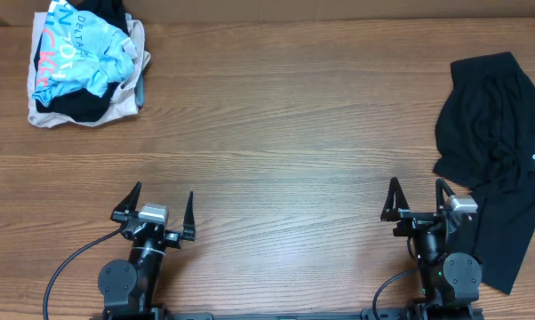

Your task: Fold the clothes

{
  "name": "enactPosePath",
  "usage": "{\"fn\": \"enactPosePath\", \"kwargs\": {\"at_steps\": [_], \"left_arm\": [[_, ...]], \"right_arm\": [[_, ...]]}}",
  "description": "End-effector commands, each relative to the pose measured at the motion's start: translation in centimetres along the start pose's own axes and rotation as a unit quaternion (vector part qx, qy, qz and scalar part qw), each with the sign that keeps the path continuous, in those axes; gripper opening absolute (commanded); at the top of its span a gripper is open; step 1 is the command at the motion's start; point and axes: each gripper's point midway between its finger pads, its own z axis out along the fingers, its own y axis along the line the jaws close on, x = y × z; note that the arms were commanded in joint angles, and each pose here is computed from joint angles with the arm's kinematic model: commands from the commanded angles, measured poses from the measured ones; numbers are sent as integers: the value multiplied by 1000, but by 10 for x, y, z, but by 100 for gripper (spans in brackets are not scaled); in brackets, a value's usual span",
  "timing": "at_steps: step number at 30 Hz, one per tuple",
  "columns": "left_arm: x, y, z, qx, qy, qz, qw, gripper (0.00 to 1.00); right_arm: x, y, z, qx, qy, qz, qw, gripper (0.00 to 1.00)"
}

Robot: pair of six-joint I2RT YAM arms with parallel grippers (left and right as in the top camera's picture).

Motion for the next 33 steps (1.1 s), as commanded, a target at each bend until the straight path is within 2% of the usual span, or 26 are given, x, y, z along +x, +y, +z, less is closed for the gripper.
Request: {"fn": "enactPosePath", "kwargs": {"at_steps": [1,33], "left_arm": [[-1,1,-1,-1,-4,-6,1000,100],[-1,1,-1,-1,-4,-6,1000,100]], "right_arm": [[2,1,0,-4,-1,-1,1000,100],[2,1,0,-4,-1,-1,1000,100]]}}
